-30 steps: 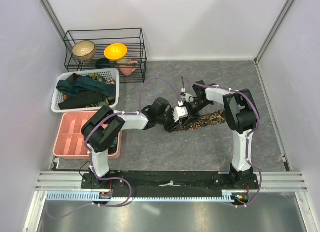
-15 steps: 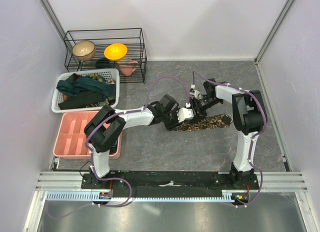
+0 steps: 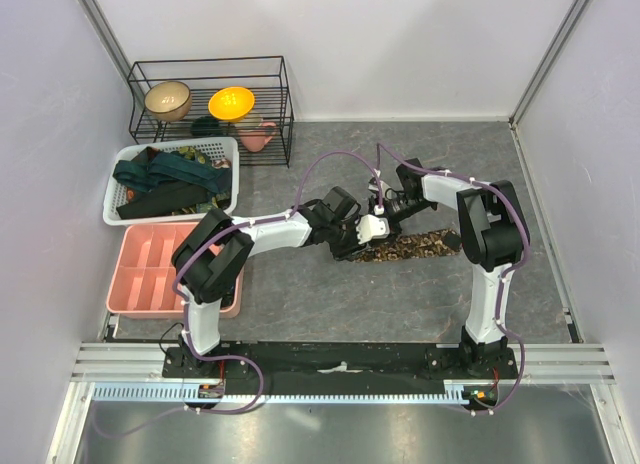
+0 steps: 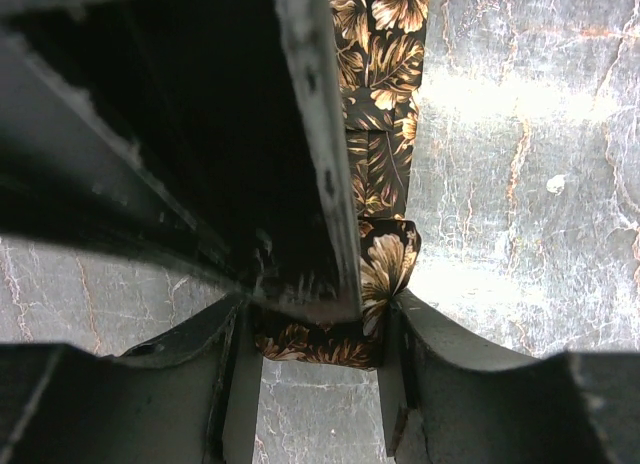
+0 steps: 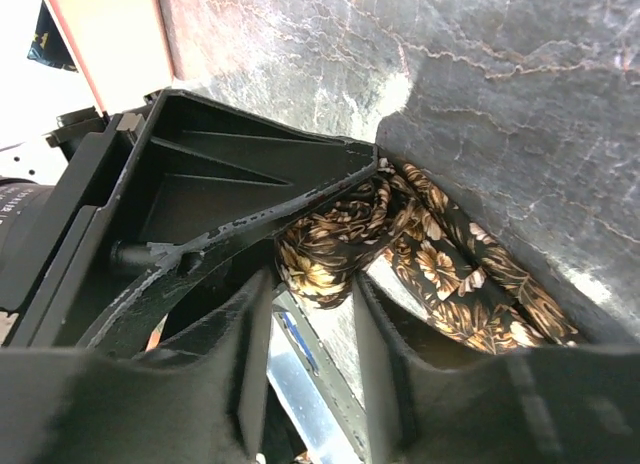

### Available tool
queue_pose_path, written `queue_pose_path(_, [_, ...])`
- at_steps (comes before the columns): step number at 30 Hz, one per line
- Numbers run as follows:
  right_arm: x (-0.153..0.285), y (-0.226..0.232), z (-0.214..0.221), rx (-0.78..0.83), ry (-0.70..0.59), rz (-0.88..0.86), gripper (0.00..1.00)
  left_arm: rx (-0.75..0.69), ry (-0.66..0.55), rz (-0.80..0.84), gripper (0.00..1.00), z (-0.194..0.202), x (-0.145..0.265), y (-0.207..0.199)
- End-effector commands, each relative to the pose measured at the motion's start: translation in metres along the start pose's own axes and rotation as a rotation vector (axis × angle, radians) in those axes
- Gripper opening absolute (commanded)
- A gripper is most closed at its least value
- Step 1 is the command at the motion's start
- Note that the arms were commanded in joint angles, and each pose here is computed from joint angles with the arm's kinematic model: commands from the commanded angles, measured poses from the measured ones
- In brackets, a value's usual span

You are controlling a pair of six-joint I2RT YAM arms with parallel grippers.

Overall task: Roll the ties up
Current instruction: Roll the tie at the center of the board.

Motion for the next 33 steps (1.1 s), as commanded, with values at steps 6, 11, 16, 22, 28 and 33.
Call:
queue_pose_path(6, [-0.008, -0.019, 0.005, 0.023, 0.037, 0.084, 0.0, 0.01, 0.07, 0.04, 0.3, 0.012, -0.008, -0.004])
queue_pose_path(11, [-0.005, -0.037, 0.012, 0.003, 0.063, 0.2, 0.0, 0.038, -0.012, 0.085, 0.61, -0.001, -0.003, -0.007])
queue_pose_path(16, [0.003, -0.051, 0.013, 0.0, 0.06, 0.321, 0.0, 0.08, -0.119, 0.098, 0.75, -0.014, -0.001, -0.004])
queue_pose_path(22, [0.002, -0.057, 0.012, 0.011, 0.058, 0.363, 0.0, 0.09, -0.223, 0.114, 0.75, -0.024, -0.006, 0.001])
queue_pose_path(28, [0.0, -0.059, 0.015, 0.012, 0.059, 0.364, 0.0, 0.114, -0.269, 0.143, 0.74, -0.031, -0.019, 0.004])
queue_pose_path(33, [0.0, -0.058, 0.01, 0.026, 0.044, 0.36, 0.0, 0.096, -0.226, 0.147, 0.61, -0.023, -0.027, 0.004])
Point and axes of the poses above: each gripper's point midway between its finger pads, its own x axis back along the fingers, its own y axis along the line the jaws close on, z = x × y, the point moved 8 cm from there along x, back along the fingers, and after that the axes turned 7 degrees about x, right-handed, at the moved point
